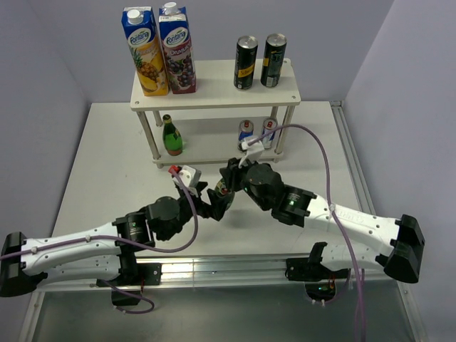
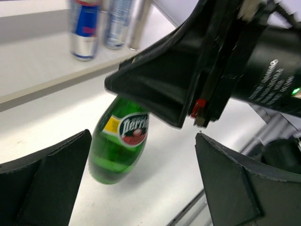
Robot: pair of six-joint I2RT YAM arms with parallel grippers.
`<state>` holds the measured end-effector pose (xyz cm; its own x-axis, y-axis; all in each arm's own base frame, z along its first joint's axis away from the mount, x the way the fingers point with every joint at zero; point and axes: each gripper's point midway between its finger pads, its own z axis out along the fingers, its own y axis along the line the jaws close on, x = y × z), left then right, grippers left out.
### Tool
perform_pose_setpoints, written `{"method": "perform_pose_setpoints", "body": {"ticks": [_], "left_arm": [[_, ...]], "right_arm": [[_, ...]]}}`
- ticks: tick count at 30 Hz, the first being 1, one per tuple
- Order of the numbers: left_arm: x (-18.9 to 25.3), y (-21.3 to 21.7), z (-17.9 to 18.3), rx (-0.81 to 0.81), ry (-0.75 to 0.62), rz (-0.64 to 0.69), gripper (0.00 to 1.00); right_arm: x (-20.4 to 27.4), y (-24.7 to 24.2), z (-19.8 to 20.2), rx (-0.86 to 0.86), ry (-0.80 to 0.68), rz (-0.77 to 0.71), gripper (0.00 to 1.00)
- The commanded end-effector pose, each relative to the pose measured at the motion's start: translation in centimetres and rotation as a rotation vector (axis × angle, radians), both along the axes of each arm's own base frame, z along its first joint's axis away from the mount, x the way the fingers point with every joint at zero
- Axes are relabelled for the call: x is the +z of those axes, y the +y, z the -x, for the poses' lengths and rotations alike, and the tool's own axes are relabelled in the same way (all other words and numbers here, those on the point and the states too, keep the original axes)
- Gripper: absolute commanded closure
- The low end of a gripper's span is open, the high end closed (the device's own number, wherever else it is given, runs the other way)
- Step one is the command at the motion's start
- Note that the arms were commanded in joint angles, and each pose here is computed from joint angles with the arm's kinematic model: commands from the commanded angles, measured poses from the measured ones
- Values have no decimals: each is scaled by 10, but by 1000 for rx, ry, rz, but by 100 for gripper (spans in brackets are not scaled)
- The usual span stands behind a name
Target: Place and organize the beverage onto the shelf
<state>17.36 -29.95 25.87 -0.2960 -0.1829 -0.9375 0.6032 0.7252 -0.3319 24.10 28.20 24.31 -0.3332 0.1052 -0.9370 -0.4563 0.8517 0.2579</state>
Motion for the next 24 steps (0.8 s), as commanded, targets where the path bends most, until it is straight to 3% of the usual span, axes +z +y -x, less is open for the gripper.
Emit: {"method": "perform_pose_setpoints", "body": {"ticks": [1, 5, 9, 24], "left_arm": [[2, 39, -12, 175, 21, 14, 1], [-12, 90, -25, 418, 68, -15, 1], [-28, 123, -25, 548, 105, -36, 1], [-60, 163, -19, 698, 161, -48, 5]], "right_arm": [[115, 17, -26, -42, -202, -221, 100], [117, 41, -55, -68, -223, -135, 100], [130, 59, -82, -77, -251, -113, 100], [120, 96, -176, -130, -242, -47, 100]]}}
